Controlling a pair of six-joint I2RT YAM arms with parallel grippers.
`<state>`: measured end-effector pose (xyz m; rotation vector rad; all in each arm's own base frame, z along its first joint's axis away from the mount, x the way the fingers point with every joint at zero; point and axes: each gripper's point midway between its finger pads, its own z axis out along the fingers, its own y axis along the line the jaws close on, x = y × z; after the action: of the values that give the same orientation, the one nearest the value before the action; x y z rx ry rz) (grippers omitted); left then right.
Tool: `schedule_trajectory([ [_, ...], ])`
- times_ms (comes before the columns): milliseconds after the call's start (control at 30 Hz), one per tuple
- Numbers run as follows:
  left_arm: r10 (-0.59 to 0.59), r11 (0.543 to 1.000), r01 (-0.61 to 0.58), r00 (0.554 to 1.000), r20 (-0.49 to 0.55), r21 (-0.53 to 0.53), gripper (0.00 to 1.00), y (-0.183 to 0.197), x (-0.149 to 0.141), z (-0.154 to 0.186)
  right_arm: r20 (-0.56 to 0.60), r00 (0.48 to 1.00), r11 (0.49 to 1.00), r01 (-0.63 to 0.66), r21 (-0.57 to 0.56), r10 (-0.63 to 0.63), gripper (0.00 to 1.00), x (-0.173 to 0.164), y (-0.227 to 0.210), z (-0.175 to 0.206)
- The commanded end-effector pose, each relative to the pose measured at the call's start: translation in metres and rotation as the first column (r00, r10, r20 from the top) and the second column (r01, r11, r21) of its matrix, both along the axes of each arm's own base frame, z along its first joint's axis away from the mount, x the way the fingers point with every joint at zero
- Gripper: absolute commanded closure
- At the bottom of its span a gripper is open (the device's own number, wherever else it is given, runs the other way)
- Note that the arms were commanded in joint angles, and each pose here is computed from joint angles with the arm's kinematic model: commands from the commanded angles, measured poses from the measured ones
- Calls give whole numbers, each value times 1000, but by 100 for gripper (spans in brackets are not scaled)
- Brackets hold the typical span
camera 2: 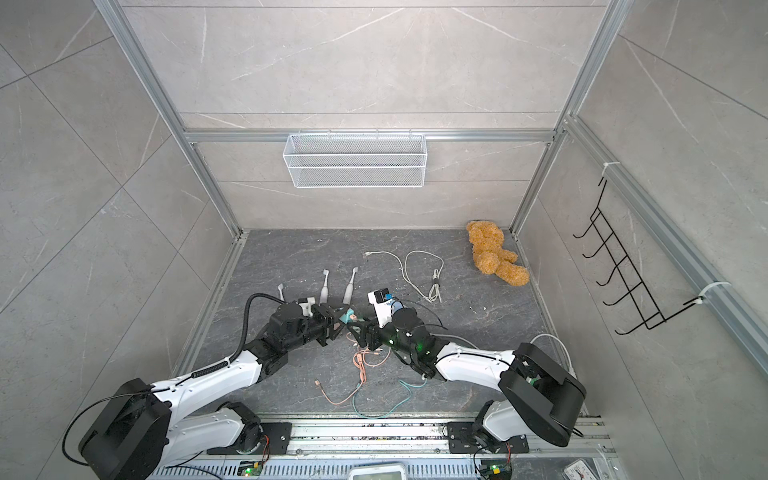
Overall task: Charge the electric toothbrush
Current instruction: Insert the plug into the socket.
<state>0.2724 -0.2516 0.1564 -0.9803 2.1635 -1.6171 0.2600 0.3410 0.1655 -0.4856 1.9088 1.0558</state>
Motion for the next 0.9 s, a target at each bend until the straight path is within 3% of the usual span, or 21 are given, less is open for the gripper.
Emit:
schedule_trajectory([
  [0,5,996,-1,999,47,-94,100,-8,8,31,86,996,999,18,41,-22,36,13,10,23],
  [200,18,993,-13,999,46,-114,100,-6,8,33,92,996,1000,19,23,-21,47,21,19,18],
  [367,26,992,-20,999,41,-125,100,-5,7,32,87,996,1000,4,22,-6,62,23,24,15],
  [500,26,990,-19,999,46,-140,100,-6,7,34,90,996,1000,-10,29,7,67,22,28,15],
  [767,-13,988,23,998,60,-155,100,-13,6,38,104,994,1000,11,19,-13,100,24,23,18],
  [800,-19,988,28,998,61,-151,100,-14,6,38,106,994,1000,10,18,-11,100,23,23,18],
  [833,-23,989,32,998,63,-145,99,-14,6,38,104,995,1000,11,16,-13,100,23,22,18],
  [867,-31,989,40,997,65,-141,90,-15,5,39,102,995,1000,13,17,-14,100,23,22,18],
])
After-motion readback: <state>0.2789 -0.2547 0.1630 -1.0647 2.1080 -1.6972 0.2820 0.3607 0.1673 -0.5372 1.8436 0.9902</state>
